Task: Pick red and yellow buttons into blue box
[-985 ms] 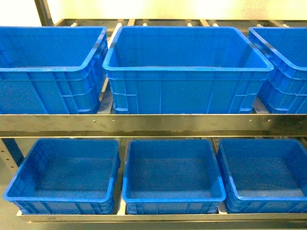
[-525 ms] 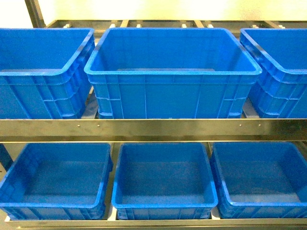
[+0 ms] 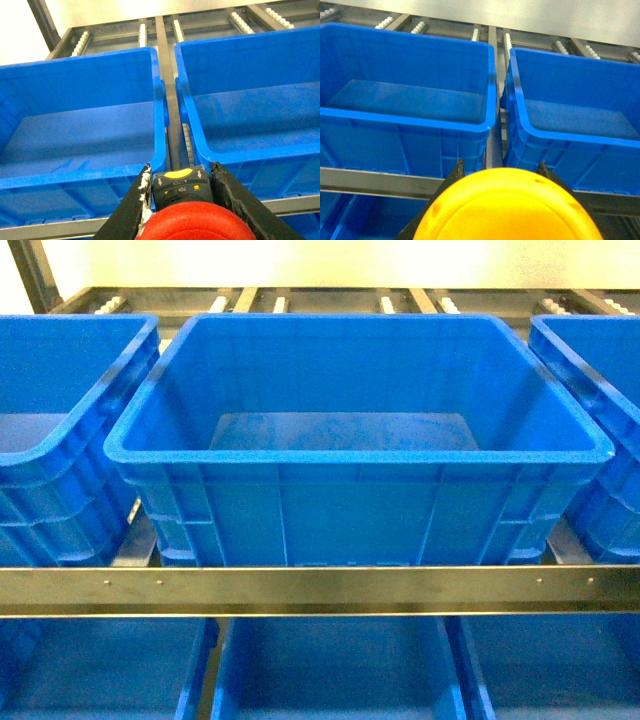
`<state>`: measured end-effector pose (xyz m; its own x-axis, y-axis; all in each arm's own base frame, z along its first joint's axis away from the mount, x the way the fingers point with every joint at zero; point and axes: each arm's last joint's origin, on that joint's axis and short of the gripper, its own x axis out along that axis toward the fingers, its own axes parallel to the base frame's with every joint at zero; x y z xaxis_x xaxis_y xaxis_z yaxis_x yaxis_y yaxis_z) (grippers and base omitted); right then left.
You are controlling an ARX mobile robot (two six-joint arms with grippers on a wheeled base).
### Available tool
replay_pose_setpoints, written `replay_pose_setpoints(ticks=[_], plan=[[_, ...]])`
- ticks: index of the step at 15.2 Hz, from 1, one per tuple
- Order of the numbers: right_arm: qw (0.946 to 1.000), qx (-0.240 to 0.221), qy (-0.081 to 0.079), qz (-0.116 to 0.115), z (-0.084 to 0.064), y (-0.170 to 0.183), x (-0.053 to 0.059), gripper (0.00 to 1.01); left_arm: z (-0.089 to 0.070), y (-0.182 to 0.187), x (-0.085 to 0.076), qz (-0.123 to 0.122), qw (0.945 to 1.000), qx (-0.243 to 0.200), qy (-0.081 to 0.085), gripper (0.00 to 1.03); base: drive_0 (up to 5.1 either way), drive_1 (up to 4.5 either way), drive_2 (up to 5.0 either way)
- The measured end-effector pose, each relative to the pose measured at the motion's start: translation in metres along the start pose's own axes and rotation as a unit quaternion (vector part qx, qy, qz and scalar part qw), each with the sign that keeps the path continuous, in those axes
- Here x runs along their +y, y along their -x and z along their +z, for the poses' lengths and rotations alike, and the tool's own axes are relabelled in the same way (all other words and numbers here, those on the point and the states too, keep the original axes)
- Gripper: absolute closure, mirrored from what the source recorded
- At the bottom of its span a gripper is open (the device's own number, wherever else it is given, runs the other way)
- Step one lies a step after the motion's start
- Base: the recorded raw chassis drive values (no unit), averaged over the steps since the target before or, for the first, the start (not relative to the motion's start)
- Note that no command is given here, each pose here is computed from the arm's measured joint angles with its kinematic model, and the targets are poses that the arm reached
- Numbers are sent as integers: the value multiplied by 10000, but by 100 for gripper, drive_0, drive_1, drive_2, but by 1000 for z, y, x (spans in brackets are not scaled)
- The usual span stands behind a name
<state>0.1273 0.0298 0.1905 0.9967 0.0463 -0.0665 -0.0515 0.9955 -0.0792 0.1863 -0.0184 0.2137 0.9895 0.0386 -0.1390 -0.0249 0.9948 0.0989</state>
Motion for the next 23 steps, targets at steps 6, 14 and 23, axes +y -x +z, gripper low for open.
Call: replay_pose_setpoints(ticks=[6, 14, 23], plan=[[10000, -11, -1, -3, 0, 0, 0, 64, 0, 0, 0, 0, 10000, -2, 0, 73, -1, 395, -396], [10000, -13, -1, -3, 0, 0, 0, 64, -1, -1, 0, -2, 10000, 28, -6, 73, 2, 192, -188], [9874, 612, 609, 1325, 14, -95, 70, 64, -1, -1, 0, -6, 10000, 24, -6, 73, 0, 0, 0]])
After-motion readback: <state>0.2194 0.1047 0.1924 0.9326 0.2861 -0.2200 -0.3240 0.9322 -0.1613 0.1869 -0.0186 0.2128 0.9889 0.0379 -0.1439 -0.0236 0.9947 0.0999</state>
